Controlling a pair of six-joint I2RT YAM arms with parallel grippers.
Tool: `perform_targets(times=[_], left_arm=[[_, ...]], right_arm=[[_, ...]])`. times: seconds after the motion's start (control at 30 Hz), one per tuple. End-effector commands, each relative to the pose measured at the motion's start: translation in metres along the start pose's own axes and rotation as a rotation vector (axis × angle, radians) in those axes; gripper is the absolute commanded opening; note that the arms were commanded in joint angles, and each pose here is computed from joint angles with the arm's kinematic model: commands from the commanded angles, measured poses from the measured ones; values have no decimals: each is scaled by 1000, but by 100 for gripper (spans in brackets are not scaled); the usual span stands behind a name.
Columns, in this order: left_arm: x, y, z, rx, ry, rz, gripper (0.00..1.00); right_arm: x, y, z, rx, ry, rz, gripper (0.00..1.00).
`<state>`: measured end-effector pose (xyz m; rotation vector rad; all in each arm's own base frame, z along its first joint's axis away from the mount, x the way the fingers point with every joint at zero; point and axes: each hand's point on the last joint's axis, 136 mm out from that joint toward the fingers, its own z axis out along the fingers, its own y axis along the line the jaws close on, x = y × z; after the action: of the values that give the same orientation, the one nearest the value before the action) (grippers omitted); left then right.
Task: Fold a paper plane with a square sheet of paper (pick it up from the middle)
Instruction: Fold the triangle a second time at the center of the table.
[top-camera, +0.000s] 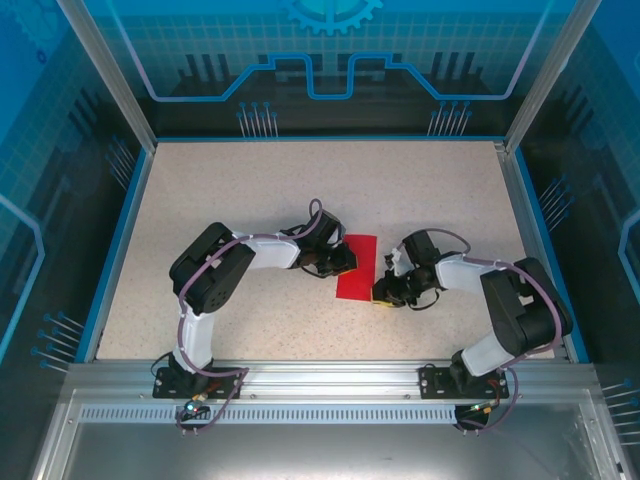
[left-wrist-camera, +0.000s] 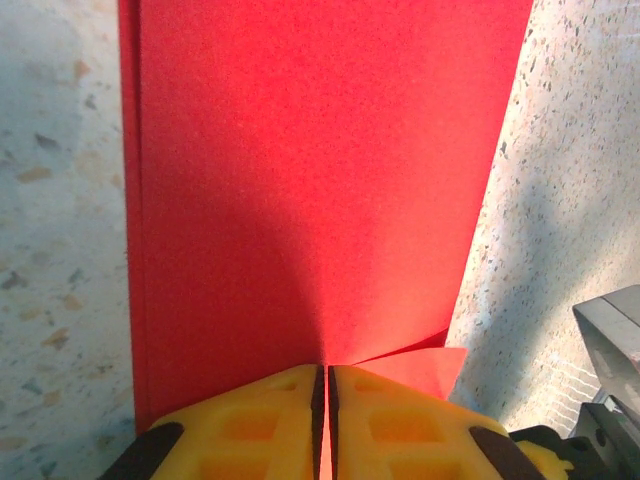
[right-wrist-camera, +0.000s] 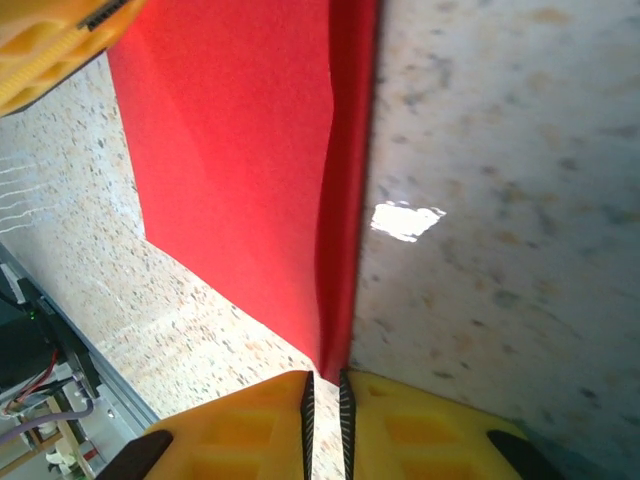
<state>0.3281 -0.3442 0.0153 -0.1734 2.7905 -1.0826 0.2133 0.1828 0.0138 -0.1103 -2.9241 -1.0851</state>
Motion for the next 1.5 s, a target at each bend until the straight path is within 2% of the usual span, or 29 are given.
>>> perform_targets(times=[0.0, 0.27, 0.6, 0.93, 1.47], left_arm=[[6, 18, 2, -65, 18, -18, 15], [-4, -21, -19, 14, -10, 42, 23], [-2, -38, -39, 69, -28, 75, 29], [12, -33, -27, 59, 22, 84, 24], [19, 8, -4, -72, 66, 35, 20]], right_arm=[[-3, -4, -13, 10, -22, 25, 19], [-40, 12, -19, -36, -87, 23, 33], [-55, 17, -11, -66, -86, 23, 37], [-56, 13, -4, -76, -69, 35, 33], [-55, 7, -4, -42, -82, 67, 33]])
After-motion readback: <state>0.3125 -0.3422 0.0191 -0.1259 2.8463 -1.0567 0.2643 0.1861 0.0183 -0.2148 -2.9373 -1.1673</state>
